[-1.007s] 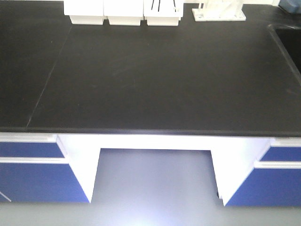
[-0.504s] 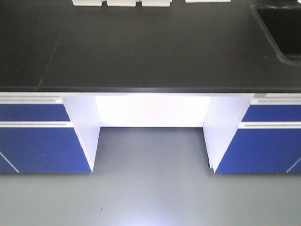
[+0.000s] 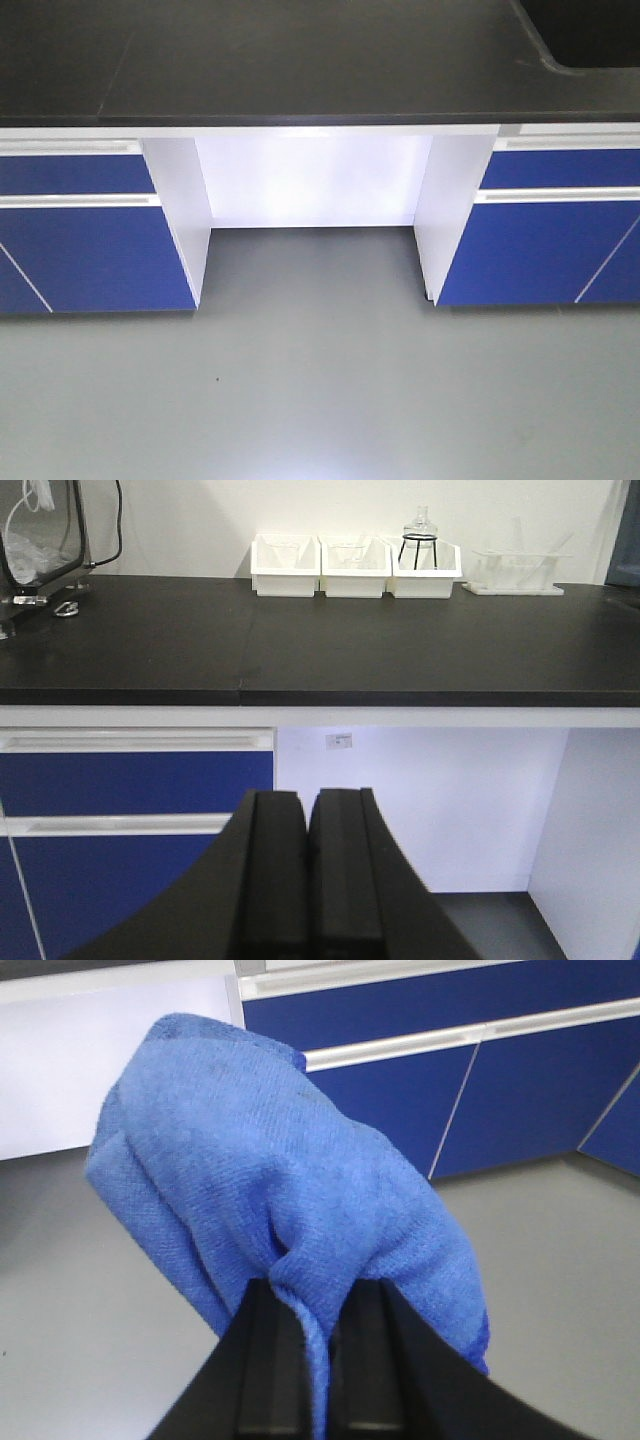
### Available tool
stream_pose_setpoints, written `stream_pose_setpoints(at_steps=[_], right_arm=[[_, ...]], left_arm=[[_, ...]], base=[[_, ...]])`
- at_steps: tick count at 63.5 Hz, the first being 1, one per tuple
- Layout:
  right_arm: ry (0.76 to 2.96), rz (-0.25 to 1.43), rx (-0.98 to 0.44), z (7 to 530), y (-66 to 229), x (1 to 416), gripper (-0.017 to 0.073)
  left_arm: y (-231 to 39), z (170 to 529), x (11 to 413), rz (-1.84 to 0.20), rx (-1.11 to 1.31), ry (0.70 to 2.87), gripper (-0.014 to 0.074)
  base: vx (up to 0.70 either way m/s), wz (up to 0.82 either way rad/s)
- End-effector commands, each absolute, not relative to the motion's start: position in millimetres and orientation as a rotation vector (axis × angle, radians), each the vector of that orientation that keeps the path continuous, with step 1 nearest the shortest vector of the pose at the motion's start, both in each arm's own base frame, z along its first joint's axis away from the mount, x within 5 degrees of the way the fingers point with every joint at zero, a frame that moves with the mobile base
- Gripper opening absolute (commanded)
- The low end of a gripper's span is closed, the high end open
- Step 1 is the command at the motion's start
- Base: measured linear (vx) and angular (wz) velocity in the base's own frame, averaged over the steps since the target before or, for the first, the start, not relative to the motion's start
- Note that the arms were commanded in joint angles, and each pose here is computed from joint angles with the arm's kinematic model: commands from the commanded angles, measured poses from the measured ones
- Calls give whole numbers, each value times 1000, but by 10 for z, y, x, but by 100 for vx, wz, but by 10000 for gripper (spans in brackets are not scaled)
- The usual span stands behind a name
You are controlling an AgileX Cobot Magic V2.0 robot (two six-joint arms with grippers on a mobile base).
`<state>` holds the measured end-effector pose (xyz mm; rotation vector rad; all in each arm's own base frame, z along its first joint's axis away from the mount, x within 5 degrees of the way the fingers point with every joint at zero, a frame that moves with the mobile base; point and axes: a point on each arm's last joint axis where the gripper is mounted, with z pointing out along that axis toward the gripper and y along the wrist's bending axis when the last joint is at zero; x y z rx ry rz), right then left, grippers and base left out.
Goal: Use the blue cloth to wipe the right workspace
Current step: 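Drive the base to the other bench holding the cloth in the right gripper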
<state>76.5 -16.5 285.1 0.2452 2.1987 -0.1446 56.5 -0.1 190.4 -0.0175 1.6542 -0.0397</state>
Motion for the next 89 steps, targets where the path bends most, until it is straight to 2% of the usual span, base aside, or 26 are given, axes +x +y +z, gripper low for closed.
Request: stream_pose_setpoints(at_steps=[1, 51, 89], right_arm=[[2119, -150, 201, 2984, -161, 807, 0], [2119, -150, 201, 2984, -161, 807, 0], [2120, -151, 201, 2983, -161, 806, 0]], left_arm=[[-14, 1885, 568, -60, -10, 1586, -6], [-14, 1885, 568, -60, -10, 1586, -6], [-14, 1885, 568, -60, -10, 1586, -6]], base=[[-34, -3], [-28, -5], [-12, -59]])
